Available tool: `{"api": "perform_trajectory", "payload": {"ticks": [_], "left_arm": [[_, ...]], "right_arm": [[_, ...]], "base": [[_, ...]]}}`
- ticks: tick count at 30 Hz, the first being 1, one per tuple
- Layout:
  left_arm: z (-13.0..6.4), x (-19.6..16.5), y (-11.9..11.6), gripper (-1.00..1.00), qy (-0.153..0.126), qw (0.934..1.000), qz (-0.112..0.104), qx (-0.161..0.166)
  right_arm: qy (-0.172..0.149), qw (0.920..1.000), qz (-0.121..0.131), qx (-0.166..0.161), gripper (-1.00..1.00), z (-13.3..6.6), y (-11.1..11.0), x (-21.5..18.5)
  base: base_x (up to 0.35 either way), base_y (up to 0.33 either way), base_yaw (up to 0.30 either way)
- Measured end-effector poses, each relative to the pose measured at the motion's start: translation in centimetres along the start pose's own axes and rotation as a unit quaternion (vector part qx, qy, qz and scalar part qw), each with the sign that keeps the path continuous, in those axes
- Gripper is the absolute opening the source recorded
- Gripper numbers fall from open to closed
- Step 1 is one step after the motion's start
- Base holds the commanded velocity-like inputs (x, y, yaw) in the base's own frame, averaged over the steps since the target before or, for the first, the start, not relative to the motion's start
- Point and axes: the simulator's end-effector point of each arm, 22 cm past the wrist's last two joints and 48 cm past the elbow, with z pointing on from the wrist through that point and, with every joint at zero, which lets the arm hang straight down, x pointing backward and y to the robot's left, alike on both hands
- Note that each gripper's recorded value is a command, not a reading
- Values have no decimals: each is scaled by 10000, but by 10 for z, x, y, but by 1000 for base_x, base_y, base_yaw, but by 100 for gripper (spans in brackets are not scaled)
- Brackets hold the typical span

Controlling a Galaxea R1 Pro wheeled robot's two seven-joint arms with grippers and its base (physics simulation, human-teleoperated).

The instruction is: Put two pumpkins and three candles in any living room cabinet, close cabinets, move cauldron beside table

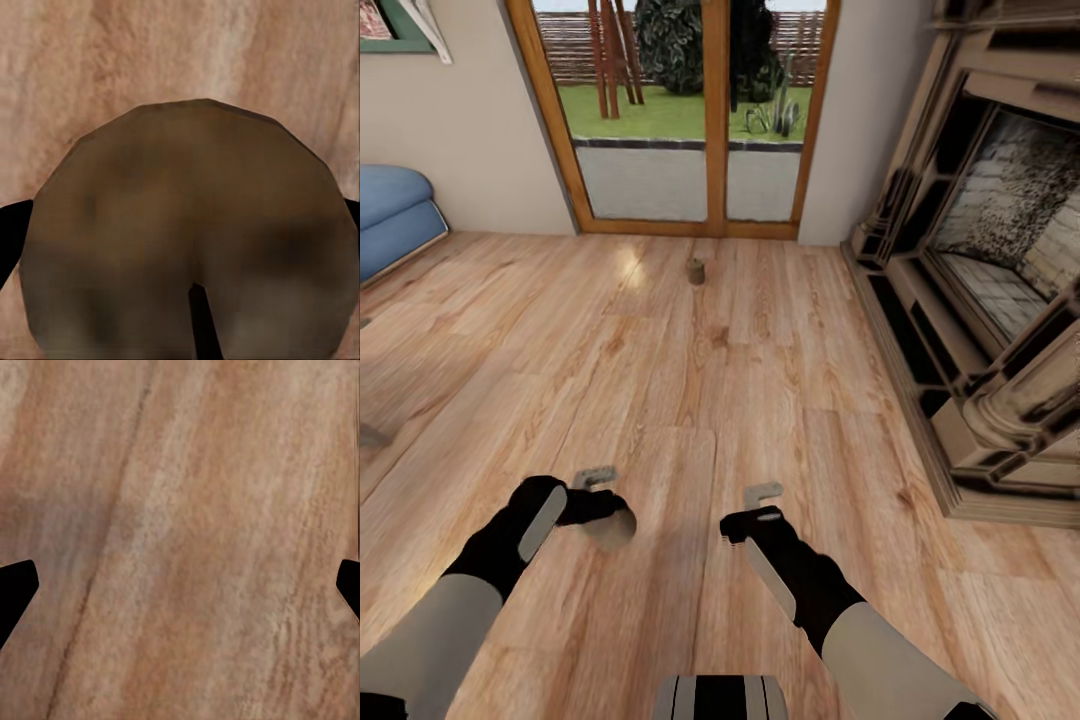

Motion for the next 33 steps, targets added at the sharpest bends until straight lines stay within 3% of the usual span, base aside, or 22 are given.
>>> {"api": "perform_trajectory", "payload": {"ticks": [3, 5, 6, 7, 8, 10, 17, 22, 28, 33], "left_arm": [[-16, -12, -11, -100, -46, 9997, -115, 213], [-22, -17, -5, -100, -97, 9998, -95, 127], [-25, -19, 1, -100, -123, 9998, -108, 87], [-29, -20, 21, -100, -113, 9996, -262, 31], [-32, -20, 42, -100, -114, 9995, -81, -296], [-37, -25, 41, -100, -214, 9993, -264, -139], [-51, -42, 42, -100, -539, 9981, -269, -144], [-60, -46, 45, -100, -591, 9977, -282, -175], [-72, -51, 44, -100, -664, 9972, -283, -171], [-84, -57, 45, -100, -746, 9966, -300, -154]], "right_arm": [[-218, 9997, 58, 9, 100, -5, -1, -12], [-198, 9998, 52, 46, 100, -5, -3, -9], [-172, 9998, 42, 75, 100, -4, -5, -6], [-268, 9995, 104, 115, 100, -3, -8, -5], [-307, 9994, 111, 123, 100, -4, -9, -7], [-444, 9988, 164, 145, 100, -7, -11, -15], [-599, 9979, 184, 175, 100, -19, -14, -29], [-678, 9973, 164, 215, 100, -27, -15, -38], [-847, 9946, 203, 557, 100, -40, -30, -51], [-968, 9930, 213, 641, 100, -50, -34, -60]], "base": [[0, 0, 0], [0, 0, 0], [0, 0, 0], [0, 0, 0], [0, 0, 0], [0, 0, 0], [0, 0, 0], [0, 0, 0], [0, 0, 0], [0, 0, 0]]}}
